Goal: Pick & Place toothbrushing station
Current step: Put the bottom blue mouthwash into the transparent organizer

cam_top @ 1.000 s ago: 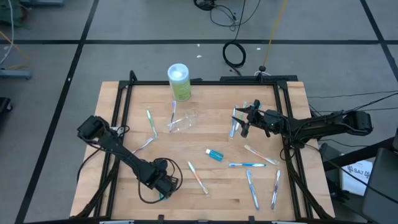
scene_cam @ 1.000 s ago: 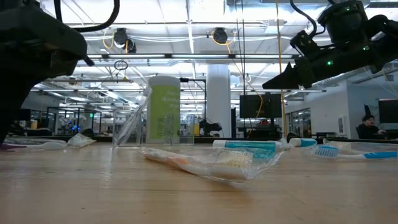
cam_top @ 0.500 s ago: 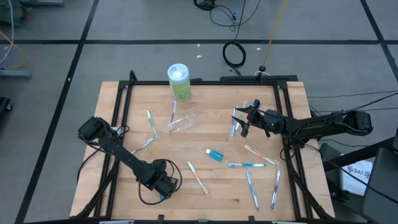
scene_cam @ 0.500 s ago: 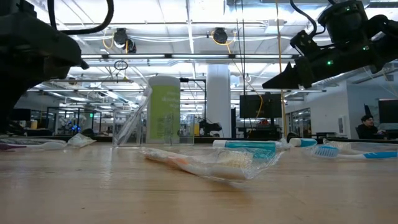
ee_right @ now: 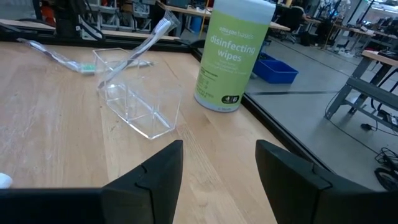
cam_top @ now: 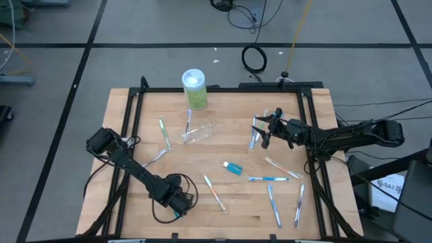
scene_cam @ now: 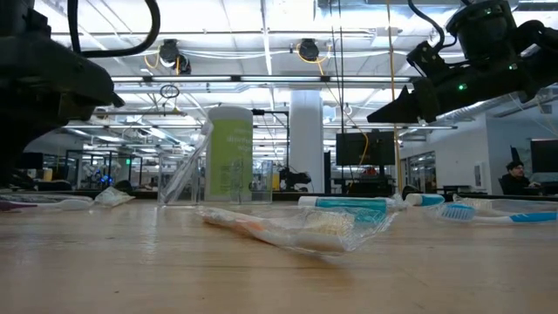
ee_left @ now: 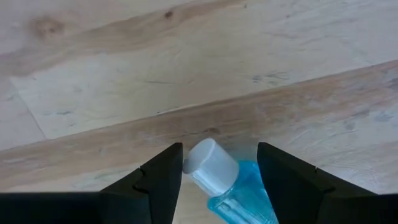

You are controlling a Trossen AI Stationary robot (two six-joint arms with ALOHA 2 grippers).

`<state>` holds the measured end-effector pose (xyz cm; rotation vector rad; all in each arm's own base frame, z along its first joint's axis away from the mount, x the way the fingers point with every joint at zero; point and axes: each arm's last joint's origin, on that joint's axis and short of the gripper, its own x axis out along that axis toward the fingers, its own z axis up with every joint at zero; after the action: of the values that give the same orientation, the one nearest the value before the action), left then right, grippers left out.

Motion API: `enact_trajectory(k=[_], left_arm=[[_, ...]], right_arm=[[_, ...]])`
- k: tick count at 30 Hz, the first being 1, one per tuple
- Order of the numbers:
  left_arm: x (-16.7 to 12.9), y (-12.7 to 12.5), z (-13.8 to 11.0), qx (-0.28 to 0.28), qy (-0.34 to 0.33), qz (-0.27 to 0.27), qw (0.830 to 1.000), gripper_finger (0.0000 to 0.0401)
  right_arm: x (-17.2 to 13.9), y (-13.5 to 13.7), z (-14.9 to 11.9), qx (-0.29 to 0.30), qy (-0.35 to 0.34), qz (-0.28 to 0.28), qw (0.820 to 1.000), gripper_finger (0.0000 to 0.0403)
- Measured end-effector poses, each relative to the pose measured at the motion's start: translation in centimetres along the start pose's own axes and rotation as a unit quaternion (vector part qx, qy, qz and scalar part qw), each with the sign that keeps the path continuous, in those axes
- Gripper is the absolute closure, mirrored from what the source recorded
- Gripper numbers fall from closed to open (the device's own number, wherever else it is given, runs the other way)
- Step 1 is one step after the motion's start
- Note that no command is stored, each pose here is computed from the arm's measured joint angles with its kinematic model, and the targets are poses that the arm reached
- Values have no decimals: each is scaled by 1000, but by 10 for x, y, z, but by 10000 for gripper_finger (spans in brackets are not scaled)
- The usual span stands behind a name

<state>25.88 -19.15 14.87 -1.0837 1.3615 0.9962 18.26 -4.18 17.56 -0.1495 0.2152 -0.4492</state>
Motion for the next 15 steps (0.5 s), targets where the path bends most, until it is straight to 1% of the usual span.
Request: enact_trajectory(k=[3,11,15], left_arm=[[0,0,0,0,0,-1,1000,198],[0,-2,5,12,-8,-5,1000,271],[-1,-6,7,19,-13,-20,1000,290]], right_arm=[[0,0,0,0,0,0,1000,206],[0,0,0,0,0,0,1000,206],[0,0,0,0,0,0,1000,206]])
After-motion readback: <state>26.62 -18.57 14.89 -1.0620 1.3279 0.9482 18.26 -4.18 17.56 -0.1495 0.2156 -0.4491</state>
